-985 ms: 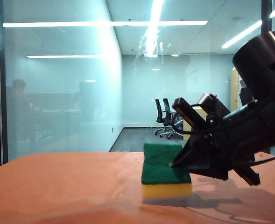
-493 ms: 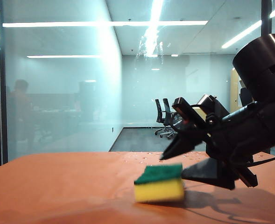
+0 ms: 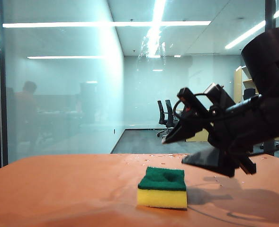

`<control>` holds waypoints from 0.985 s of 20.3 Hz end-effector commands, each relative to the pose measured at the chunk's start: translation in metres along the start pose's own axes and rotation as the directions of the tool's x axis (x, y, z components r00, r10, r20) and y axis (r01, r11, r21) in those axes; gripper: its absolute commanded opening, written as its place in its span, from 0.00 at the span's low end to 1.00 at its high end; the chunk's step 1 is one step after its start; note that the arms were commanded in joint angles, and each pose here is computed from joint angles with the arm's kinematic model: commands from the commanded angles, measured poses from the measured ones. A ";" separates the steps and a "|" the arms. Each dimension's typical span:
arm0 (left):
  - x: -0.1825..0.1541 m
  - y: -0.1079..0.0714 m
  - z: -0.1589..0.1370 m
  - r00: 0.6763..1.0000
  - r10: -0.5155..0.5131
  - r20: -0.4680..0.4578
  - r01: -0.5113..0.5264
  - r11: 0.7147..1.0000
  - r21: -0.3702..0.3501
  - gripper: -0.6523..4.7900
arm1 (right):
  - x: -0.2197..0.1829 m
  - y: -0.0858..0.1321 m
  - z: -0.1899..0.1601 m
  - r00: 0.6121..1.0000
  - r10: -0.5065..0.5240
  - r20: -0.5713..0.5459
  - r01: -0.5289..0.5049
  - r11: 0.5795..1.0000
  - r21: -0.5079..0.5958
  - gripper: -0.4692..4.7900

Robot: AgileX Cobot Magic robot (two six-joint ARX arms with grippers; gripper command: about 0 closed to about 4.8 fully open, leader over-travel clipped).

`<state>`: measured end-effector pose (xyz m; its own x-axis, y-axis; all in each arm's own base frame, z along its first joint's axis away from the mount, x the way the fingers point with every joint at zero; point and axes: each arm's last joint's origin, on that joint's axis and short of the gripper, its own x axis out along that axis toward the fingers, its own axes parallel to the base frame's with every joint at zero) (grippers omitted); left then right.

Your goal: Pick up the sponge from the table, wipe the water off the glass, and finally place the sponge back on the table.

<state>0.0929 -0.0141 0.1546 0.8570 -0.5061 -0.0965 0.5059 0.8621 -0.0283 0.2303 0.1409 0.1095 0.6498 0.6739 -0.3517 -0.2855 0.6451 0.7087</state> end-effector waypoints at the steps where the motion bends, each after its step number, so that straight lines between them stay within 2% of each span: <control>1: 0.000 0.000 0.002 1.000 -0.007 0.006 0.007 1.000 0.007 0.11 | -0.002 0.004 0.008 0.998 0.035 0.052 -0.034 0.999 -0.020 0.57; 3: 0.000 0.000 0.002 1.000 -0.007 0.006 0.007 1.000 0.007 0.11 | -0.003 0.004 0.013 0.995 0.051 0.083 -0.047 0.997 -0.055 0.44; 4: 0.000 0.000 0.001 1.000 -0.007 0.006 0.007 1.000 0.007 0.11 | -0.005 0.005 0.019 0.989 0.077 0.127 -0.066 0.994 -0.090 0.30; 7: 0.000 0.000 0.001 1.000 -0.007 0.005 0.007 1.000 0.007 0.11 | -0.011 0.009 0.033 0.967 0.130 0.221 -0.091 0.980 -0.180 0.08; 9: 0.000 0.000 0.001 1.000 -0.008 0.003 0.008 1.000 0.006 0.11 | -0.020 0.011 0.047 0.950 0.138 0.280 -0.073 0.970 -0.232 0.07; 13: 0.000 0.000 0.001 1.000 -0.008 0.003 0.008 1.000 0.005 0.11 | -0.037 0.008 0.067 0.927 0.114 0.356 -0.022 0.967 -0.254 0.07; 17: 0.000 0.000 0.001 1.000 -0.008 0.002 0.008 1.000 0.005 0.11 | -0.058 0.006 0.083 0.913 0.055 0.403 0.098 0.932 -0.349 0.07; 20: 0.000 0.000 0.001 1.000 -0.008 0.001 0.008 1.000 0.004 0.11 | -0.075 0.004 0.089 0.912 -0.052 0.408 0.226 0.891 -0.393 0.07</control>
<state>0.0928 -0.0141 0.1545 0.8564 -0.5071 -0.0968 0.5069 0.8615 -0.0286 0.2450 0.0641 0.1911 0.8832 0.4627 -0.0765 -0.4082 0.8388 0.3602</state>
